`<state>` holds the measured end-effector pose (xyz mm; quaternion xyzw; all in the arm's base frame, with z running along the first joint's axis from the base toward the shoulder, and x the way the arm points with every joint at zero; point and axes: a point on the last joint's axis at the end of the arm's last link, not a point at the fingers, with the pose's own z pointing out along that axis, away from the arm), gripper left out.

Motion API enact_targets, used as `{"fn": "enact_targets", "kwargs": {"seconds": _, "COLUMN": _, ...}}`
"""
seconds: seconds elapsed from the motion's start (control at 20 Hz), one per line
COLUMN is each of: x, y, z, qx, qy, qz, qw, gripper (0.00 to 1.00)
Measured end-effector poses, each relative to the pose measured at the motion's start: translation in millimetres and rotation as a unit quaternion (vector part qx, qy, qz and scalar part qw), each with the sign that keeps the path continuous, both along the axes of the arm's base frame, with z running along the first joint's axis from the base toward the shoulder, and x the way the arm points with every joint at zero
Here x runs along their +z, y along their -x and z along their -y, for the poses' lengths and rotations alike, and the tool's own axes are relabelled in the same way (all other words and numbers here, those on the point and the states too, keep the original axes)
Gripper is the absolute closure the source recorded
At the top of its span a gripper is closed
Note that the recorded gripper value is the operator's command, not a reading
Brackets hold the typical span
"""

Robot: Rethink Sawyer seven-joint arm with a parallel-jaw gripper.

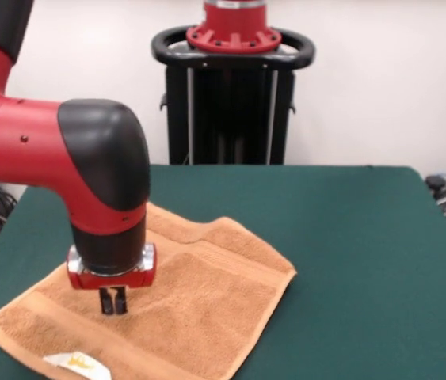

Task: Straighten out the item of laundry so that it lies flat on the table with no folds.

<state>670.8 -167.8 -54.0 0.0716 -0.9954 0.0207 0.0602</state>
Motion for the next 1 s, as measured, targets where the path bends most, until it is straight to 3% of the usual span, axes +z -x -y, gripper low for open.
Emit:
{"fn": "enact_targets", "kwargs": {"seconds": 0.5, "x": 10, "y": -37.4, "z": 21, "qx": 0.017, "qy": 0.011, "qz": 0.035, "qw": 0.9992, "gripper": 1.00}}
{"fn": "enact_targets", "kwargs": {"seconds": 1.0, "x": 22, "y": -55.8, "z": 36, "qx": 0.010, "qy": 0.024, "qz": 0.055, "qw": 0.9981, "gripper": 1.00}}
